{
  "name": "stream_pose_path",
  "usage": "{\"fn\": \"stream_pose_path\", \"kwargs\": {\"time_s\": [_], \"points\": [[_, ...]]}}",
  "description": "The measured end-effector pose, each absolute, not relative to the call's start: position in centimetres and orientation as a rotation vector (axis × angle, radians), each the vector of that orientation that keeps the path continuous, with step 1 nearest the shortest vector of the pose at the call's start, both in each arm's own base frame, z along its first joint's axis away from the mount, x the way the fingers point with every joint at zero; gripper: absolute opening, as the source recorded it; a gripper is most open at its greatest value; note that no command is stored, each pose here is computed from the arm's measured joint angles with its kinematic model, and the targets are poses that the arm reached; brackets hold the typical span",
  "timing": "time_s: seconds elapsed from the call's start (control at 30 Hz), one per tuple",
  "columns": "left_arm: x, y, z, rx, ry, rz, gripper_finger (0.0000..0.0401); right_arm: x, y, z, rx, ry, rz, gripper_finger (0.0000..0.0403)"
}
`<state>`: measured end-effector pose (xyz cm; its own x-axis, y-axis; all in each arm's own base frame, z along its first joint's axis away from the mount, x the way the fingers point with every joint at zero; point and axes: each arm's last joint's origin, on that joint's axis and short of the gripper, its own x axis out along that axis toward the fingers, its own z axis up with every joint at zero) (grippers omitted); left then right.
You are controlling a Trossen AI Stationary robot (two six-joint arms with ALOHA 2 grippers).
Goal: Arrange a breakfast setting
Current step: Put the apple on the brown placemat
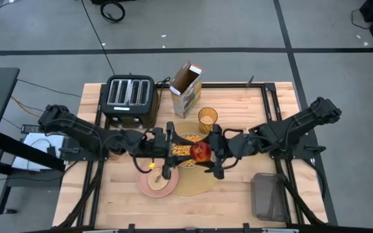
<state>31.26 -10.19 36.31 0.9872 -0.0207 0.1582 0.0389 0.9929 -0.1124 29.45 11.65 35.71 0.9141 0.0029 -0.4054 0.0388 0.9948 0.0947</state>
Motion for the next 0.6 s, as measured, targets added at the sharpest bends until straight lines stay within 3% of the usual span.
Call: {"fn": "stream_pose_path", "kwargs": {"time_s": [0.6], "points": [[32.0,-8.6,35.9,-0.089,-0.127,-0.023,0.0107,32.0,9.8,35.4,0.081,0.333,-0.069,0.0334]]}}
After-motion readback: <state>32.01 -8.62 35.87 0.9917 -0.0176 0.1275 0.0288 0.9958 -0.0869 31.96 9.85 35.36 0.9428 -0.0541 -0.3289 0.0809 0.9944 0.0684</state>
